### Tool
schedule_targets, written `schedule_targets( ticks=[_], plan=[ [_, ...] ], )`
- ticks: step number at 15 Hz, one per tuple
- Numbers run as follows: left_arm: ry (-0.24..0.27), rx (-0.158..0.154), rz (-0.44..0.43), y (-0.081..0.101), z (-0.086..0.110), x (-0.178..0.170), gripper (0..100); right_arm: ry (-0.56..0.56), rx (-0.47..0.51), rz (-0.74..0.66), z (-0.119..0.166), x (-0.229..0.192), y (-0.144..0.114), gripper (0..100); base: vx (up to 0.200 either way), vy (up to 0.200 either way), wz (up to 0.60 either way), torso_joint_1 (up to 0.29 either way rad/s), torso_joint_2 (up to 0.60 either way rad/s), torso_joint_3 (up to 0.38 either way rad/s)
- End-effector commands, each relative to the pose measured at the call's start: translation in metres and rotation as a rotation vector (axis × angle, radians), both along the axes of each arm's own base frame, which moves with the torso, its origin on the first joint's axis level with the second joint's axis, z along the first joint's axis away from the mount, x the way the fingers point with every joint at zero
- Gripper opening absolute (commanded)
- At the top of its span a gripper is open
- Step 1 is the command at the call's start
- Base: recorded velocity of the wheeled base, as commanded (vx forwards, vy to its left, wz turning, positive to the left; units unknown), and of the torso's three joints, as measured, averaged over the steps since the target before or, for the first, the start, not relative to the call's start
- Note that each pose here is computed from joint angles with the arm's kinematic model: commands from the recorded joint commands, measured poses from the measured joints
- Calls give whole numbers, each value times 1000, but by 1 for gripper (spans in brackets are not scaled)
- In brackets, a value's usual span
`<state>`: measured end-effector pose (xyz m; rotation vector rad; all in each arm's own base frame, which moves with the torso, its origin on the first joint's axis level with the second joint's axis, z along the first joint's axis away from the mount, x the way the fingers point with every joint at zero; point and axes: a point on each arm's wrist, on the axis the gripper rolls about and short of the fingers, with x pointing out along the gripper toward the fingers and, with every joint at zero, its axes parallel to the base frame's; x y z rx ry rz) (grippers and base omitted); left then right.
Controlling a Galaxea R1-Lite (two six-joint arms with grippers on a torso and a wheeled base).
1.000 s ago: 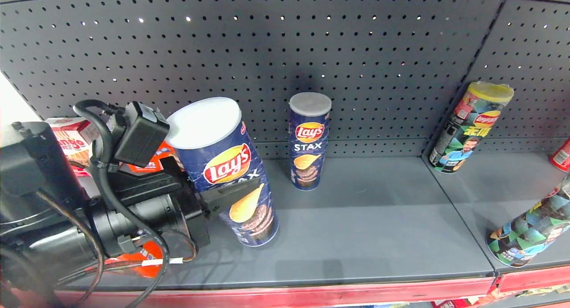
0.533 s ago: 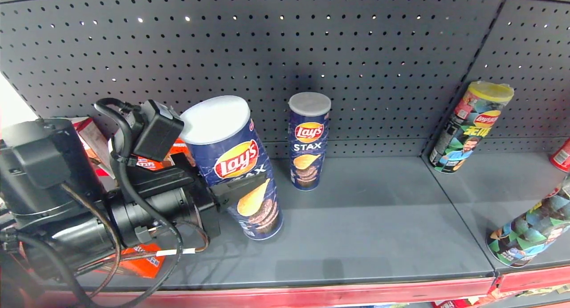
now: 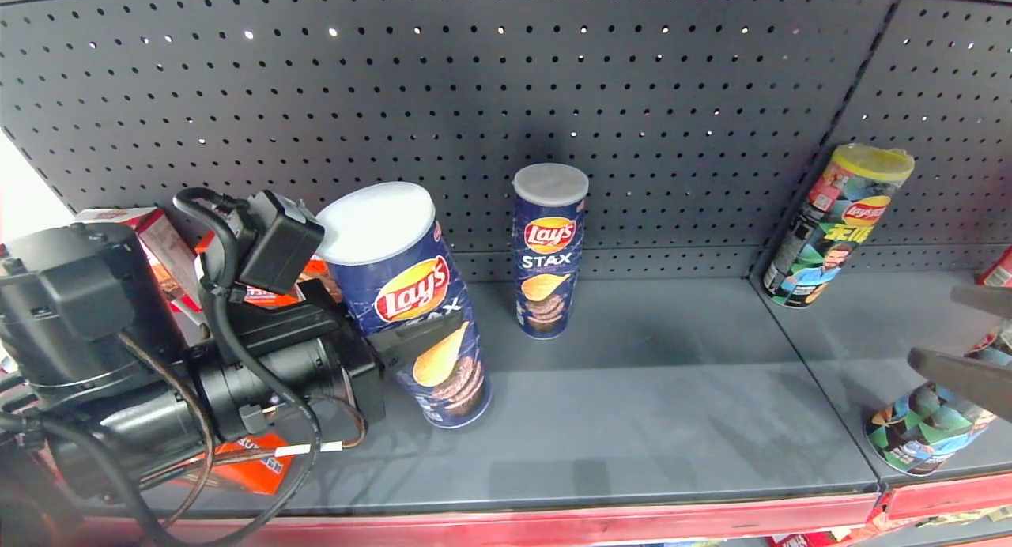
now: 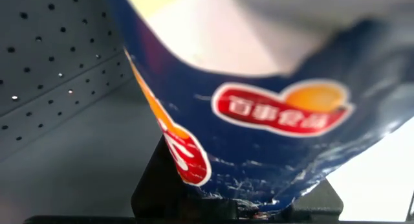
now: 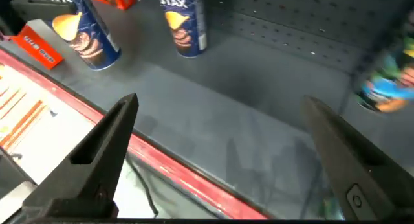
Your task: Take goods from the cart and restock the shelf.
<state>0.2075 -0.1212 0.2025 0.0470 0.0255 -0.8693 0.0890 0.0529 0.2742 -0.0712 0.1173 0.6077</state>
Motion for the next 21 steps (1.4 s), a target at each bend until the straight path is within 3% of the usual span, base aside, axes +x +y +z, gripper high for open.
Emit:
schedule_targets(
  ticks=[1,7,12,15,21],
  plan=[
    [8,4,0,1,-3,-1,0,40,-48,39,1,24,19,100,0,0,0,0,0,0],
    [21,12,8,7,-8,-9,0,56,-73,124,14,53,54,100,0,0,0,0,0,0],
    [12,6,20,11,-5,-9,0,18,-124,177,2,79,75,100,0,0,0,0,0,0],
    [12,6,11,11,-5,-10,0,83,-152,255,-12,95,88,100,0,0,0,0,0,0],
    [15,7,11,10,-6,-9,0,92,-158,191,-23,156,102,100,0,0,0,0,0,0]
  ],
)
